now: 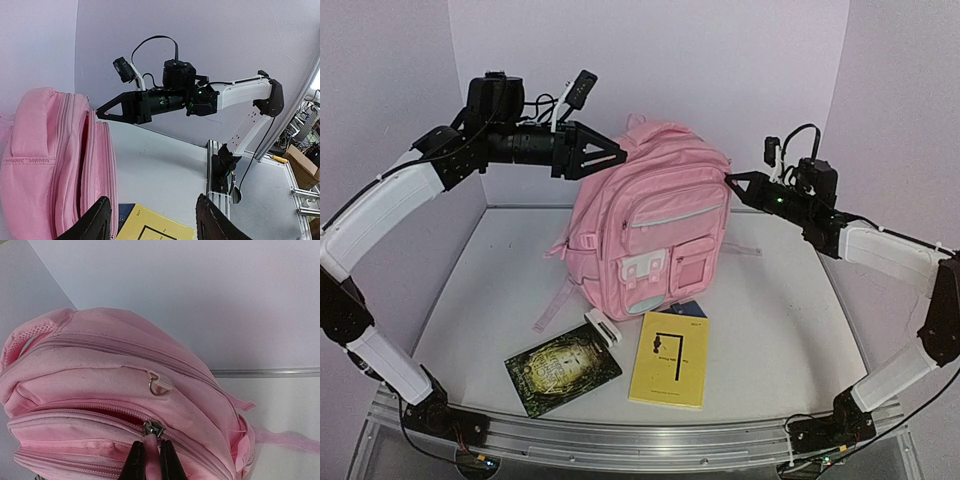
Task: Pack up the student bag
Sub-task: Unzip the student bag at the center of the board.
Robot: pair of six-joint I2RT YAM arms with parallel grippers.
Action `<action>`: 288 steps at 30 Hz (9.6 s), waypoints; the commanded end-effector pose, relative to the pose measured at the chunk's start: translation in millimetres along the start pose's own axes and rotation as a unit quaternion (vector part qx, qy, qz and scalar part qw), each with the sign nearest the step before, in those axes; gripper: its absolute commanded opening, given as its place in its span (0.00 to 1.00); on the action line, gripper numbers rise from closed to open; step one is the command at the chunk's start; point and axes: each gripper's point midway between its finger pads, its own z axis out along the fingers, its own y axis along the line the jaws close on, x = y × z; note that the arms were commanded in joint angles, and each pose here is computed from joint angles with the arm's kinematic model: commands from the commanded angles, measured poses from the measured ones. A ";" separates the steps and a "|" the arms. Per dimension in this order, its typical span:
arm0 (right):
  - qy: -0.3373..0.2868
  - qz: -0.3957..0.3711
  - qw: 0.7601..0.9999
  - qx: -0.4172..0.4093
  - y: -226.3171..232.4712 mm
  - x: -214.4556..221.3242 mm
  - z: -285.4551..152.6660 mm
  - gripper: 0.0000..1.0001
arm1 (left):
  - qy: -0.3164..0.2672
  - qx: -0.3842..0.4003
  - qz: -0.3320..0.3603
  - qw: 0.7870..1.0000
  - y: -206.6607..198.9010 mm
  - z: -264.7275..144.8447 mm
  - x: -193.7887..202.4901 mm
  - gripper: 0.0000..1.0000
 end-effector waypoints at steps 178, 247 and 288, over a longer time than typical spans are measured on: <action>-0.017 0.358 0.927 -0.110 17.8 7.1 -10.6 0.51 | 0.151 -0.022 -0.015 0.988 52.6 1.3 108.1 0.00; -0.065 0.376 0.922 -0.060 -20.9 31.6 -10.3 0.00 | 0.154 -0.078 -0.002 0.985 68.2 -9.9 105.4 0.00; 0.047 0.139 0.984 0.100 -42.1 70.5 -54.1 0.51 | 0.067 -0.213 -0.156 0.962 78.5 -70.6 101.7 0.72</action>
